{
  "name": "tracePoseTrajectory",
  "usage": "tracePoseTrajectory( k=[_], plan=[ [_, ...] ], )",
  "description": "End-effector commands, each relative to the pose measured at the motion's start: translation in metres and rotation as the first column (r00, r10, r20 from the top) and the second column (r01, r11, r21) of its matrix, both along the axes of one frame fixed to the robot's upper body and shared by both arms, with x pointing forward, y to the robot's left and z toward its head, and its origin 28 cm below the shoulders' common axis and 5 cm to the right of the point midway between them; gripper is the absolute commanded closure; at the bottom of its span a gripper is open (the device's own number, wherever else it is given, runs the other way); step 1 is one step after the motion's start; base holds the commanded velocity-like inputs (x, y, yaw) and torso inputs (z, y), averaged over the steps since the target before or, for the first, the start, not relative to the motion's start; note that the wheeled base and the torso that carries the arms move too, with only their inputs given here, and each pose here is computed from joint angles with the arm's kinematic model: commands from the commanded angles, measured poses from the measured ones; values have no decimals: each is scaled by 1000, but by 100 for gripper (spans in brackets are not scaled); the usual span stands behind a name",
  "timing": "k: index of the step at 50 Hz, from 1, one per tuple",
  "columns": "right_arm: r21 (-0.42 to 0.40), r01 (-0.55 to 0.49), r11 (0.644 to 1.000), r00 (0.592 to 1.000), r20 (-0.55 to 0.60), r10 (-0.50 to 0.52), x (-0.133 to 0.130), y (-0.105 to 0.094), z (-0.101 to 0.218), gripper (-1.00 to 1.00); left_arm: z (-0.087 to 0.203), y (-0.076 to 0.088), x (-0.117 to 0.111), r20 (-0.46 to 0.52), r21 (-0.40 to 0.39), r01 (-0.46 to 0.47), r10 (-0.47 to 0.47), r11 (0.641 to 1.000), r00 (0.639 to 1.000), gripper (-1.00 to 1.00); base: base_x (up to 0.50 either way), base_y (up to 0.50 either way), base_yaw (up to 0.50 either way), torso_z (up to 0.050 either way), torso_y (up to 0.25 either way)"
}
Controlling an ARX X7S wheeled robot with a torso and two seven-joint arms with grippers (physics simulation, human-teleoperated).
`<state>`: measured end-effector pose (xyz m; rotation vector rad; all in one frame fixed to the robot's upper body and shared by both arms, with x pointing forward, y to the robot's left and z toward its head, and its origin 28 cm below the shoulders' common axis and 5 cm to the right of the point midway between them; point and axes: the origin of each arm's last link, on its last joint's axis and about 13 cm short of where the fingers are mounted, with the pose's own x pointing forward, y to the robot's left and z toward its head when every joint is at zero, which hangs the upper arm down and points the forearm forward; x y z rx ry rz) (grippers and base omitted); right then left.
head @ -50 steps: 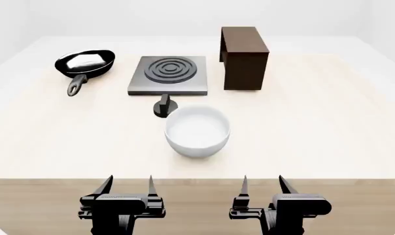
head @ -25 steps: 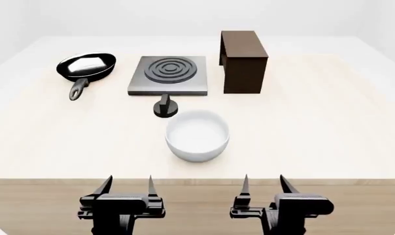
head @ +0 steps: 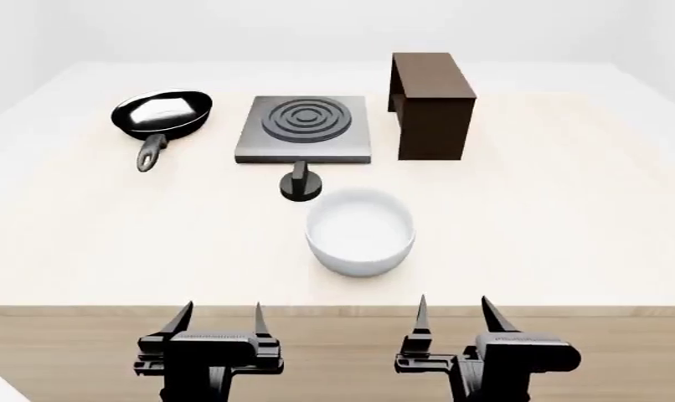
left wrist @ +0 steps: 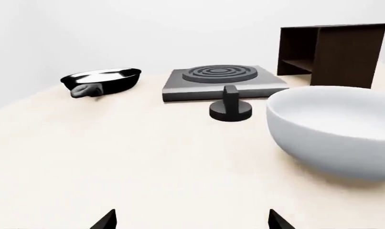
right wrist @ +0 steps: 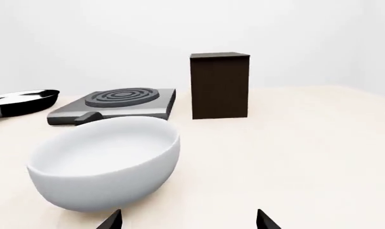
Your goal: Turn on the stove.
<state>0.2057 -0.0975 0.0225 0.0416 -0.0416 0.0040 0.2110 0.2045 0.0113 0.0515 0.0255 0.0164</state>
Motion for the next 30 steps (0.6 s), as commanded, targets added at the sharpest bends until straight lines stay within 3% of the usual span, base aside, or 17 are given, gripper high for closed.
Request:
tracePoseTrajectory(
  k=[1,30],
  plan=[
    [9,-4,1000,1000,8,4,0,0,1,-100,-1,0,0,6,-9,9,-9,1000,1000,-100,0,500,0,0,0],
    [23,-11,1000,1000,12,11,-2,0,2,-100,1,0,0,7,-10,8,-8,1000,1000,-100,0,500,0,0,0]
  ],
)
